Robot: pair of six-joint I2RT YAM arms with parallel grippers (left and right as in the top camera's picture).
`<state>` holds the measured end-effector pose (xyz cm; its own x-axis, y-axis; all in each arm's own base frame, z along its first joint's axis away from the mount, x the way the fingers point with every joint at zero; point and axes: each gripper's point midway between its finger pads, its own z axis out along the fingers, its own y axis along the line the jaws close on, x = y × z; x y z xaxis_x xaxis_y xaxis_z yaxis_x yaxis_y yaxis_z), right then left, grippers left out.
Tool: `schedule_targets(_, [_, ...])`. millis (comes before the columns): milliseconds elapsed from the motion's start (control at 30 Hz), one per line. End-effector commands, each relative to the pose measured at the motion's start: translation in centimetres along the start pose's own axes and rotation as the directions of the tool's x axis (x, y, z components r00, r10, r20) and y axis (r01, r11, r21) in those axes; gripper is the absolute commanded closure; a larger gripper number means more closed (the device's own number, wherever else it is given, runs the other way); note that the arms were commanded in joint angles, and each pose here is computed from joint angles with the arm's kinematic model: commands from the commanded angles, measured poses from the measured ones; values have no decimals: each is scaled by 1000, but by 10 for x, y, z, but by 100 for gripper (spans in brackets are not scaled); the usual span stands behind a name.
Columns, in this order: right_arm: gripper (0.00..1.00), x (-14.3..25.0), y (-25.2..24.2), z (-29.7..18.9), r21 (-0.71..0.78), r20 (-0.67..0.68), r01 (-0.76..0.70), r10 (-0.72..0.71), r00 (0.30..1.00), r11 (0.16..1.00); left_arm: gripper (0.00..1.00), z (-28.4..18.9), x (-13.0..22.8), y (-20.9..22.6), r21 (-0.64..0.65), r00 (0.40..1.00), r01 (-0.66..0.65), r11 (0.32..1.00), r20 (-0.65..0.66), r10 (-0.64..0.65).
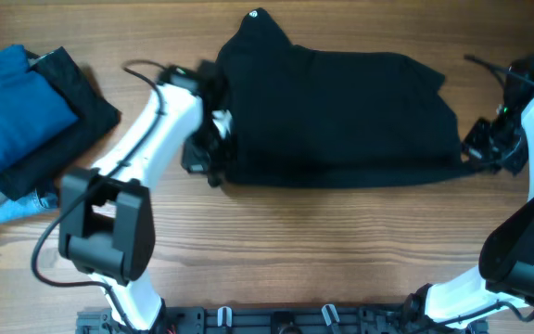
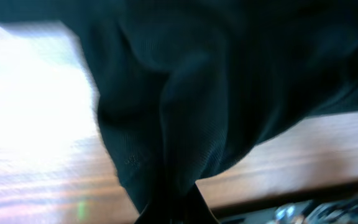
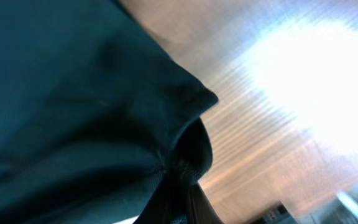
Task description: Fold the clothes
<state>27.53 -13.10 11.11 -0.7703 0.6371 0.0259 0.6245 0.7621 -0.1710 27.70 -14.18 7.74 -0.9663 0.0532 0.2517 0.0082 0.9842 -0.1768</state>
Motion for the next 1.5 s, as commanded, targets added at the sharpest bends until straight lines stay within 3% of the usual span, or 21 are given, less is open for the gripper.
schedule_targets(0, [96,9,-29,10,118,-25,-81,84,996,990,96,24,41,-5,-33,990,-61,998,-132,56])
schedule_targets(200, [96,21,-46,11,169,-72,-99,113,991,981,96,27,72,11,-129,972,-78,989,-231,47])
schedule_targets(433, [96,10,-31,14,88,-43,-80,84,996,993,96,25,39,4,-80,995,-72,994,-80,66])
schedule_targets(467, [96,7,-27,14,64,-37,-71,74,997,995,90,25,35,4,-74,996,-68,995,-64,64])
schedule_targets(500, [95,5,-23,14,44,-30,-74,76,997,996,55,25,33,2,-65,996,-69,995,-55,66])
schedule_targets(533, [95,5,-22,14,40,-28,-76,77,997,996,43,25,33,2,-64,996,-69,996,-57,65])
schedule_targets(633, [95,4,-22,14,40,-25,-76,77,997,996,37,25,39,4,-72,995,-66,995,-83,60])
schedule_targets(900, [95,3,-22,14,39,-22,-76,77,997,996,34,25,39,4,-70,995,-70,995,-80,65])
schedule_targets(1167, [94,5,-23,14,41,-29,-74,75,997,996,38,26,2,-20,23,992,-110,994,69,108])
schedule_targets(1467, [94,4,-22,14,39,-27,-54,55,998,998,43,42,14,-17,11,999,-14,1000,-34,14])
